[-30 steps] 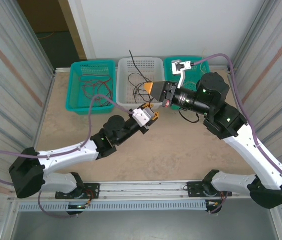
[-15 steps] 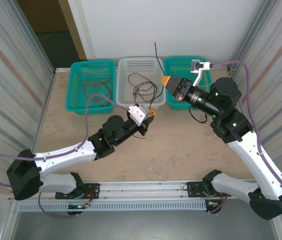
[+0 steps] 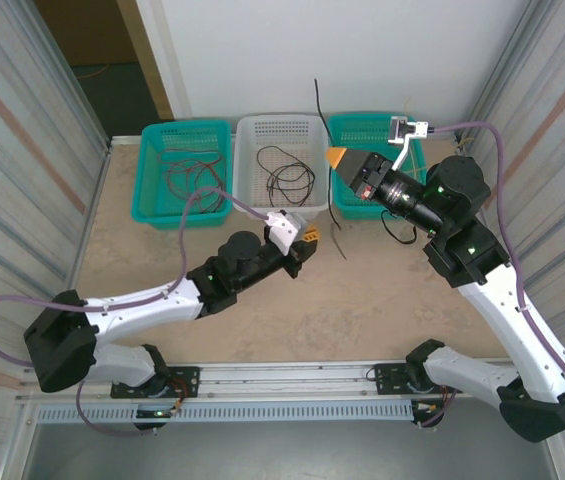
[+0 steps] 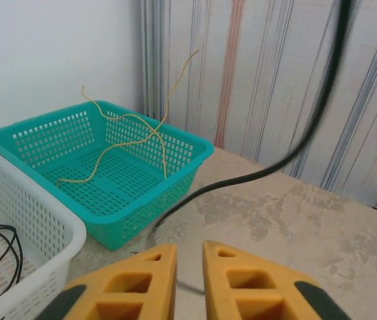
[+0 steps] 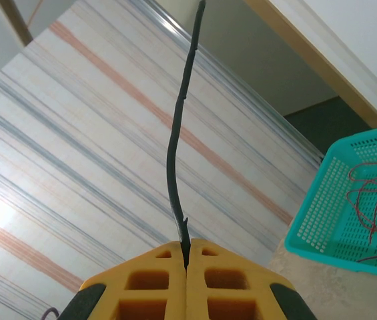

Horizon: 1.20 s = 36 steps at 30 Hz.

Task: Untangle the cables

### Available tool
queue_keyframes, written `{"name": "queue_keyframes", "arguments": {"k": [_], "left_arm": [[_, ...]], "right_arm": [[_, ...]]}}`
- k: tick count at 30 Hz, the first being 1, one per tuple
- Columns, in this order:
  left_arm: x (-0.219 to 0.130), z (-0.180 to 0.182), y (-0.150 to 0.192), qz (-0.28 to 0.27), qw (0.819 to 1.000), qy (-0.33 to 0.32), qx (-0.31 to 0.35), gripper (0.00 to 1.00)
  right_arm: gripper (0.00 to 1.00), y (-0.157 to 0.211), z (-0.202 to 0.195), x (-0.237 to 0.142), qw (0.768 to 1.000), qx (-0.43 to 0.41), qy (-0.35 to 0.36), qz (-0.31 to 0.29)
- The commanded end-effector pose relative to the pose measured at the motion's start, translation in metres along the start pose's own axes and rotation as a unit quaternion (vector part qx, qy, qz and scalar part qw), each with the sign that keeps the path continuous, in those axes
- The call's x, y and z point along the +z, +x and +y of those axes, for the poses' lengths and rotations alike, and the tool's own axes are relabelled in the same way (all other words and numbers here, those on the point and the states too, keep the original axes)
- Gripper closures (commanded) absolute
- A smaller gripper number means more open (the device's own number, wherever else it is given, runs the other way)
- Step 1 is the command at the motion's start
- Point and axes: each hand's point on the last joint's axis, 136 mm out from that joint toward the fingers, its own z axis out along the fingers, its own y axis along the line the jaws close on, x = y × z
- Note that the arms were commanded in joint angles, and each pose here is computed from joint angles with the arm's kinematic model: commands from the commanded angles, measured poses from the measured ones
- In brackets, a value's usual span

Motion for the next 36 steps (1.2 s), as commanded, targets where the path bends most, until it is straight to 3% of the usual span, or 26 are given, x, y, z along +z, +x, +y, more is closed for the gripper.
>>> {"name": "queue_keyframes", "arguments": {"k": [1, 4, 7, 14, 17, 22, 27, 32, 36], "left_arm": [[0.0, -0.003, -0.028, -0.036, 0.999, 0.003, -0.009, 0.69], [-0.005, 0.001, -0.035, -0.05, 0.999, -0.009, -0.003, 0.4], [-0.008, -0.002, -0.042, -0.064, 0.998, -0.001, 0.009, 0.29], [-0.003, -0.021, -0.045, -0.062, 0.997, 0.05, 0.009, 0.24], [-0.001, -0.025, -0.046, -0.063, 0.996, 0.056, 0.008, 0.32], [0.006, -0.023, -0.048, -0.057, 0.997, 0.051, 0.007, 0.71], [0.009, -0.02, -0.045, -0.049, 0.998, 0.041, 0.004, 0.98], [0.007, -0.005, -0.044, -0.05, 0.999, 0.004, -0.016, 1.0], [0.007, 0.037, -0.038, -0.028, 0.993, -0.082, -0.074, 1.0]], "right_arm": [[1.0, -0.005, 0.012, -0.005, 1.0, -0.002, -0.021, -0.007], [1.0, -0.003, 0.011, -0.004, 1.0, 0.0, -0.021, -0.003], [0.99, -0.002, 0.012, -0.004, 1.0, 0.001, -0.024, -0.001], [0.99, -0.003, 0.016, -0.003, 0.999, 0.006, -0.033, -0.001], [0.99, -0.003, 0.017, -0.002, 0.999, 0.009, -0.037, 0.0], [0.99, -0.006, 0.02, -0.004, 0.999, 0.006, -0.039, -0.005], [0.99, -0.008, 0.021, -0.005, 0.999, 0.005, -0.04, -0.009], [0.99, -0.008, 0.023, -0.006, 0.999, 0.001, -0.046, -0.012], [0.99, -0.006, 0.03, -0.014, 0.998, -0.012, -0.064, -0.015]]}}
